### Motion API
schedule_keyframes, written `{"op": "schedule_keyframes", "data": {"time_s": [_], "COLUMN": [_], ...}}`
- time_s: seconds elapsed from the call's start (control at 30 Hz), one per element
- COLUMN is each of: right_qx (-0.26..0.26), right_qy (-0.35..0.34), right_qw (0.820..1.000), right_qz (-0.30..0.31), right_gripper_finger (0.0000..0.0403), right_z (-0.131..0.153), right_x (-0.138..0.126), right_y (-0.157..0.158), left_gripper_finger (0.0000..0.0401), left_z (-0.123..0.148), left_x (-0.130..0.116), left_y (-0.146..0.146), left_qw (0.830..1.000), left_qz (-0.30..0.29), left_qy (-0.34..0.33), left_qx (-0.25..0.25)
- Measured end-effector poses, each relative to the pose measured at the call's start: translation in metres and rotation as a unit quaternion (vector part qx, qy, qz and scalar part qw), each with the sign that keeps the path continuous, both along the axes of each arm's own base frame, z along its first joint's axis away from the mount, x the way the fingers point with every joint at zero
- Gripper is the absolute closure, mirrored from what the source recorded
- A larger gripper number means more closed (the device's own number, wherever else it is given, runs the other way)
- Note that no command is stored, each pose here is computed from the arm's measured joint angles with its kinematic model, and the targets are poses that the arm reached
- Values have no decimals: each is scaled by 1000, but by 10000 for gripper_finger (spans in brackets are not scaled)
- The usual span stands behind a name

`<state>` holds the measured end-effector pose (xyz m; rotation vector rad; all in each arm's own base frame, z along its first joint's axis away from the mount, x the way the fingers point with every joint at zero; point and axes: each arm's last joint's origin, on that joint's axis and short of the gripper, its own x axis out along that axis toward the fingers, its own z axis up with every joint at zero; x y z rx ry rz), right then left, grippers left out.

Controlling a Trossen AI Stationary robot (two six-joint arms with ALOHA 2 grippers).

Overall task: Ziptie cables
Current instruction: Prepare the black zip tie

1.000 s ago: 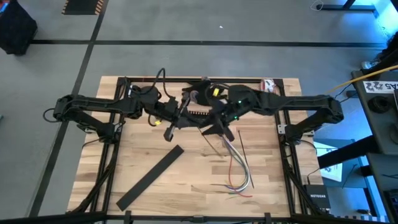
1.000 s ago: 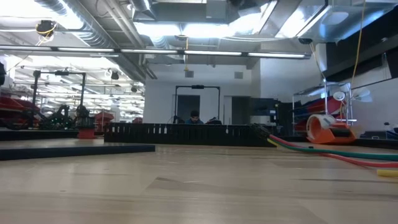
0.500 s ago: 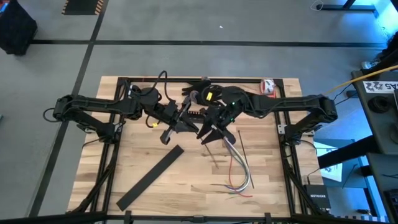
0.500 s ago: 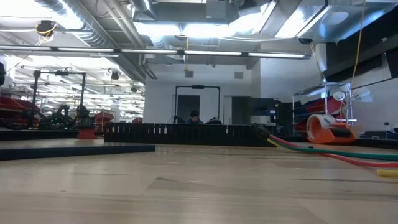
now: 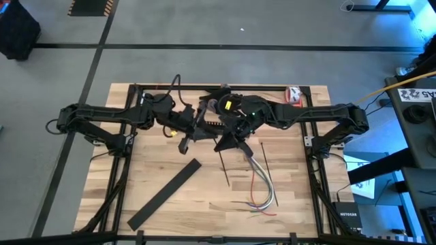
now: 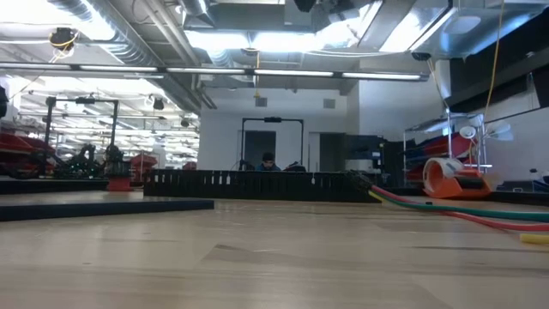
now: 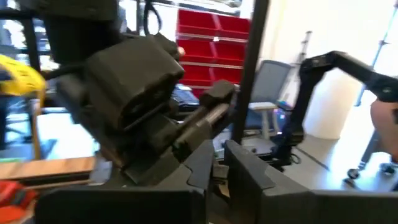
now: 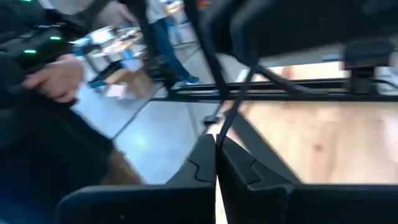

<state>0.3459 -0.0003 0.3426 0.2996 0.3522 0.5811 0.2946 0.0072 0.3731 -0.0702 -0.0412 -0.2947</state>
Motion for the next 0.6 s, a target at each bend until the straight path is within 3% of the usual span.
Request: {"op": "schedule_keyframes", "data": {"time_s": [0.2, 0.4, 0.5, 0.6], "right_qx": [-67, -127, -104, -51], "right_qy": [32, 19, 22, 31], "right_qw": [991, 950, 941, 948], "right_qz": [-112, -283, -322, -313], "right_gripper_finger": [401, 401, 402, 402], "right_z": [17, 48, 52, 50], "right_x": [-16, -30, -32, -31], "right_y": [-16, -43, -58, -70], "left_gripper_finger": [313, 303, 309, 316], "left_z": [15, 11, -1, -14], "left_x": [-39, -68, -68, -56], "left_y": [9, 6, 0, -10], "left_qw": [996, 981, 968, 955], "left_qz": [69, 141, 148, 132], "left_qy": [33, 115, 169, 196], "left_qx": [38, 74, 112, 177]}}
